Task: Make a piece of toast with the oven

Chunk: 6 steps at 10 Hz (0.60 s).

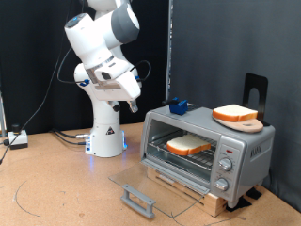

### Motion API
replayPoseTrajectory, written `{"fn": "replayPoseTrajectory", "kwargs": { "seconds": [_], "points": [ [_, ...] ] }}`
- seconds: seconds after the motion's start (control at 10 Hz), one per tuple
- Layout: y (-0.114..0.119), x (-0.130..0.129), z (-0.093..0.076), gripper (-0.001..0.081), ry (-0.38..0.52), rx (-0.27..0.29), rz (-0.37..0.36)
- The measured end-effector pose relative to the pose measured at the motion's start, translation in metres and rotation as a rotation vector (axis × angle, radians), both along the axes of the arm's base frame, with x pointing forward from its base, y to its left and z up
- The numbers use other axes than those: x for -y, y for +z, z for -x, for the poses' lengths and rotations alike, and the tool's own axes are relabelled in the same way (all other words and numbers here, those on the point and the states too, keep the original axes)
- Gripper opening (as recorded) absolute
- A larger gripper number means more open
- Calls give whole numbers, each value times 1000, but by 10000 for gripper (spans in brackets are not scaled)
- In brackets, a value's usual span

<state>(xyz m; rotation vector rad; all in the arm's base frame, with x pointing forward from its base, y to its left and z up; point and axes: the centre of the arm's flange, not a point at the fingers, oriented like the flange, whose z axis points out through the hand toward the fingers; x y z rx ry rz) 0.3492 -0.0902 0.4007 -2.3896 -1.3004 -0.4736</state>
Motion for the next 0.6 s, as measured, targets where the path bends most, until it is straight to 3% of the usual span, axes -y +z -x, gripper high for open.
{"fn": "replayPoseTrajectory", "kwargs": {
  "seconds": [0.2,0.4,0.5,0.6],
  "points": [
    [4,-10,1,809,-231,-102,-73],
    [4,-11,14,809,-438,-193,-123],
    [3,-12,14,809,-406,-186,-114],
    [1,-15,18,809,-426,-293,-125]
  ]
}}
